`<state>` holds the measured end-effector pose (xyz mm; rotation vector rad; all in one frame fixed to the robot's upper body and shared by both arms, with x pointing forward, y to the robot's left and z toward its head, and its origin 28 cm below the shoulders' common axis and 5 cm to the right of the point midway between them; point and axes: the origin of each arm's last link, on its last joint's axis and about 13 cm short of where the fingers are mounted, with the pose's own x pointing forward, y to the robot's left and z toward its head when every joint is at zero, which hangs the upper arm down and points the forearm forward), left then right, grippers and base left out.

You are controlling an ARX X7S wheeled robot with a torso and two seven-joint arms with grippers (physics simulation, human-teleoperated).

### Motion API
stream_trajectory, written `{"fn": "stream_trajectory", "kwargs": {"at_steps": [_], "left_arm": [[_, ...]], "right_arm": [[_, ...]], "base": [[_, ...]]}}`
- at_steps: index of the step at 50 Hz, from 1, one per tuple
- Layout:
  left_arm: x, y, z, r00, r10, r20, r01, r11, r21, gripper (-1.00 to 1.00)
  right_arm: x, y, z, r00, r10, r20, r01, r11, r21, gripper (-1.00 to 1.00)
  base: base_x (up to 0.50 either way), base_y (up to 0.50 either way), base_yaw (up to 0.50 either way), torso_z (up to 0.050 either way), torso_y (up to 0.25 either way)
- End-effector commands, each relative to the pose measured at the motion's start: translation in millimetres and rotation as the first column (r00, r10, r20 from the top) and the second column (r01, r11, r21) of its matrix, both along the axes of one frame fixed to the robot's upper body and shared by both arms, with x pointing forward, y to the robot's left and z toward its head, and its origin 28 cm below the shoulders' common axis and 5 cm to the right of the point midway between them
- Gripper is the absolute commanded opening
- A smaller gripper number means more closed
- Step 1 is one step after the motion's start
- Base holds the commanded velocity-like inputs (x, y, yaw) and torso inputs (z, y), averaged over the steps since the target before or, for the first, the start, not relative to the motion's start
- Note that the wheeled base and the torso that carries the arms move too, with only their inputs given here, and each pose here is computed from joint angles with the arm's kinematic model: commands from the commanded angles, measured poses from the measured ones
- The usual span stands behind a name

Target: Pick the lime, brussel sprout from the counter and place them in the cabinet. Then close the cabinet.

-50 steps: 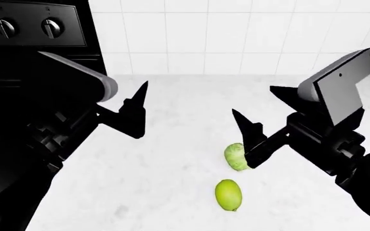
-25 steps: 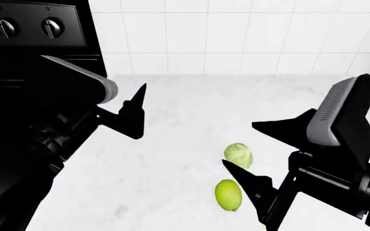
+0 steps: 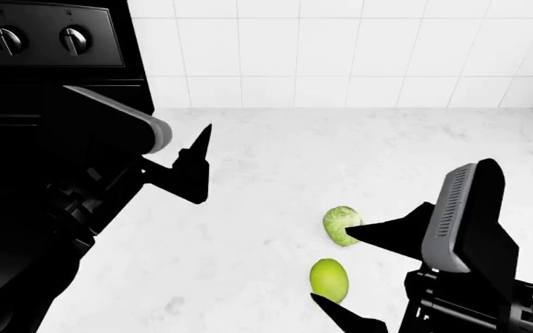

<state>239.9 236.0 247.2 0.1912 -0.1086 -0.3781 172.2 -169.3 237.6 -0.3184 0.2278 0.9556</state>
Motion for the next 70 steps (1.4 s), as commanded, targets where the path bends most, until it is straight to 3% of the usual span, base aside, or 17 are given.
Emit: {"fn": "stream_trajectory", "kwargs": {"at_steps": [1, 46, 47, 61, 70], "left_arm": [[0.1, 0.4, -1.2, 1.0, 0.001, -0.002, -0.001, 1.0, -0.003, 1.0], [1.4, 2.6, -7.2, 1.0, 0.007, -0.008, -0.007, 1.0, -0.014, 1.0], [1.4, 2.7, -7.3, 1.0, 0.008, -0.008, -0.008, 1.0, -0.015, 1.0], [1.0, 3.4, -9.5, 1.0, 0.005, -0.007, -0.005, 1.0, -0.022, 1.0], [-0.5, 4.1, -8.6, 1.0, 0.018, 0.009, -0.017, 0.999, -0.039, 1.0]], "right_arm": [[0.9, -1.4, -15.2, 0.999, -0.006, -0.047, 0.004, 0.999, -0.043, 1.0], [25.8, 5.1, -61.2, 0.985, -0.085, -0.148, 0.07, 0.992, -0.107, 1.0], [26.1, 5.6, -60.7, 0.985, -0.085, -0.148, 0.07, 0.992, -0.105, -1.0], [24.2, 8.1, -49.2, 0.99, -0.082, -0.117, 0.071, 0.993, -0.094, -1.0], [20.8, 13.2, -11.8, 0.993, -0.08, 0.082, 0.081, 0.997, -0.008, -1.0]], "base": [[0.0, 0.0, 0.0, 0.0, 0.0], [0.0, 0.0, 0.0, 0.0, 0.0], [0.0, 0.0, 0.0, 0.0, 0.0], [0.0, 0.0, 0.0, 0.0, 0.0], [0.0, 0.0, 0.0, 0.0, 0.0]]}}
